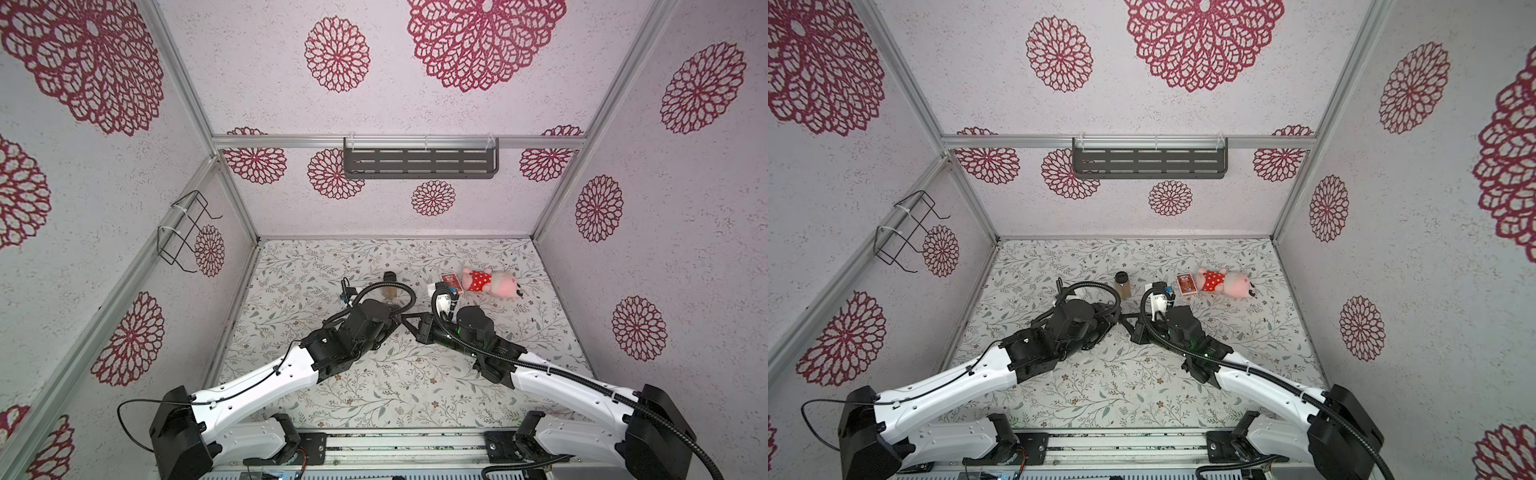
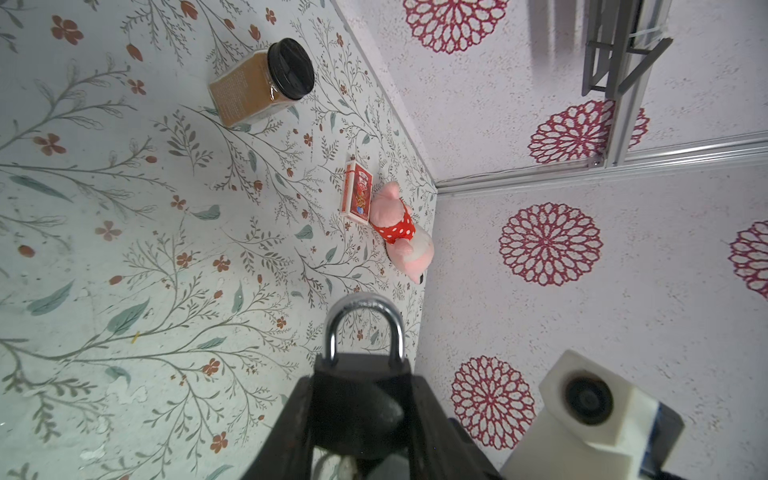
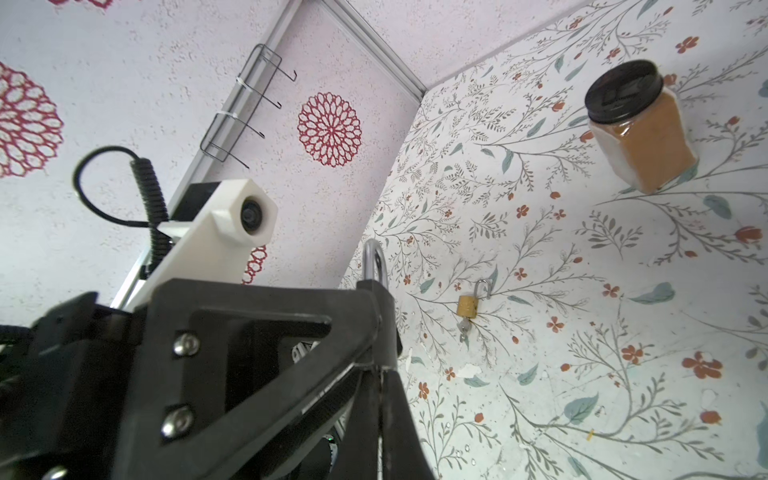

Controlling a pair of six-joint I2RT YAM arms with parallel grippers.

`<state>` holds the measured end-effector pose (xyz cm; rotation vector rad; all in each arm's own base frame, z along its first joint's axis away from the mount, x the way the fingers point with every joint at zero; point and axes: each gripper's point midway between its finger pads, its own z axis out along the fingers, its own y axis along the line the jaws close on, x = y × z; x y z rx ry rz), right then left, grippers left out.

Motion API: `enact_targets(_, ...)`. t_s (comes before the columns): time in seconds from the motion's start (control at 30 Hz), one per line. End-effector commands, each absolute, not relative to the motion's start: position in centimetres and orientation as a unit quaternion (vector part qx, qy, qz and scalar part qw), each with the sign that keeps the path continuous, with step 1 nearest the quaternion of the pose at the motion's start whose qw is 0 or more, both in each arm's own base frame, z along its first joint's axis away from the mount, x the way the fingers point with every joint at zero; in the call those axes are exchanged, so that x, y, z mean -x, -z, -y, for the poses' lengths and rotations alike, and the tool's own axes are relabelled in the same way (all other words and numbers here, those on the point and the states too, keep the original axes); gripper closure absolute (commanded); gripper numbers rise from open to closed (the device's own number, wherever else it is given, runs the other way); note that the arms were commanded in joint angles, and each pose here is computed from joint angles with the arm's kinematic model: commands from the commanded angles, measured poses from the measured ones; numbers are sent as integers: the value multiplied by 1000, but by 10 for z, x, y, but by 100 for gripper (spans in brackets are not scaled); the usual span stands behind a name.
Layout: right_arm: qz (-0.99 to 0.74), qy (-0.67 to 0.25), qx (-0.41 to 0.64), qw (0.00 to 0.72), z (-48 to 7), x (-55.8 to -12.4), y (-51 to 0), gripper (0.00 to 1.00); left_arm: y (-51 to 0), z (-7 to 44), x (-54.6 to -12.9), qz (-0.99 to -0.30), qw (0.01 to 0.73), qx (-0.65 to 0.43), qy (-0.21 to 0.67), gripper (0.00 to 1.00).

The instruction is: Unlock with the key

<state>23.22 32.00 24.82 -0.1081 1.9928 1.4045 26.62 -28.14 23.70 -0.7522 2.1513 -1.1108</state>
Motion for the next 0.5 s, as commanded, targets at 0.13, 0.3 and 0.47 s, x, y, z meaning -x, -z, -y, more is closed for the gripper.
enact_targets(0.13,-705,-633,4,318,-325,-222,-296,100,-287,311,-263,-751,281,262,537,100)
enact_targets(0.3,-701,-637,-25,320,-319,-224,-301,100,-290,311,-263,-740,279,266,551,100)
enact_targets(0.47,-703,-632,-36,324,-319,-223,-301,100,-297,313,-261,-731,278,266,564,100)
